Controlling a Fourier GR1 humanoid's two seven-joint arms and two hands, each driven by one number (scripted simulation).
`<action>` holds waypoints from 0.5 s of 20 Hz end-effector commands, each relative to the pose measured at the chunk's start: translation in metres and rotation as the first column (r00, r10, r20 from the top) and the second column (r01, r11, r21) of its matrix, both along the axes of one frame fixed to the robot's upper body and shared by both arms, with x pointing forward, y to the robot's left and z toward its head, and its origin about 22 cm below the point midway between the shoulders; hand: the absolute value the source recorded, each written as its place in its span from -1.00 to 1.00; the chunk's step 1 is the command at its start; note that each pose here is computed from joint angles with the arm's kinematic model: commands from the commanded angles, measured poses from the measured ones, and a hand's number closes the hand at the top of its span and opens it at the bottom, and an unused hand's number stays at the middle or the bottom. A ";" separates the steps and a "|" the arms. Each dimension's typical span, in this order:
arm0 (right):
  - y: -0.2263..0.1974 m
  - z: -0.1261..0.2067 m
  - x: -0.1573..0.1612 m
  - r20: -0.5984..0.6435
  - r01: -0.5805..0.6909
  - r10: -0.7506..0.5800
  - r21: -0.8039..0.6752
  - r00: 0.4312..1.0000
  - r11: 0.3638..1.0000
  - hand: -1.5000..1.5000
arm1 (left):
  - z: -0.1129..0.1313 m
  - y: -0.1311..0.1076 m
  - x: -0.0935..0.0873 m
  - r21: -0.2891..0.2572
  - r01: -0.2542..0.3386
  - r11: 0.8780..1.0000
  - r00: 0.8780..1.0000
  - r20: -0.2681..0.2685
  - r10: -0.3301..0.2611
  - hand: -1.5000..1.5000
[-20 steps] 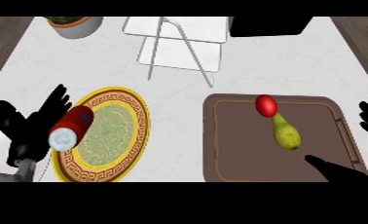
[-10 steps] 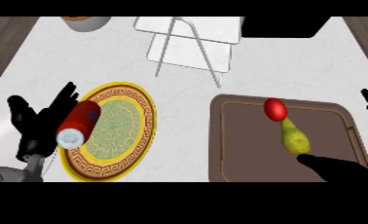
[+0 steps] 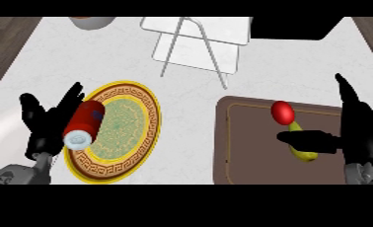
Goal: Pick the tomato from the tray and place it in the tiered shelf
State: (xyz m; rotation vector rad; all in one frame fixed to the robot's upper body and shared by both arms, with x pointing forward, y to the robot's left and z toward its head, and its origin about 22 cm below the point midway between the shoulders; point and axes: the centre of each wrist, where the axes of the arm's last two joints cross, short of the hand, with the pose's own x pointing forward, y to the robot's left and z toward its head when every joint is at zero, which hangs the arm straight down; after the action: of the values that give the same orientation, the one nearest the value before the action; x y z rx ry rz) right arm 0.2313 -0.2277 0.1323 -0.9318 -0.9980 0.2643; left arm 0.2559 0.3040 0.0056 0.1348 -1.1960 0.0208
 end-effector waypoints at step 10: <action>0.048 -0.028 0.043 -0.283 0.160 -0.169 -0.054 0.944 0.986 -1.00 | -0.025 -0.005 -0.014 -0.051 -0.003 0.999 0.997 -0.079 -0.001 0.00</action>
State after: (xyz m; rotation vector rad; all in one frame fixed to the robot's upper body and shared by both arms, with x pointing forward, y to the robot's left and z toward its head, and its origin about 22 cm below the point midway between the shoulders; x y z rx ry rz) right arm 0.2663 -0.1943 0.1063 -0.9327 -0.8812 0.3410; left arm 0.2530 0.3106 -0.0006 0.1457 -1.1939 0.0324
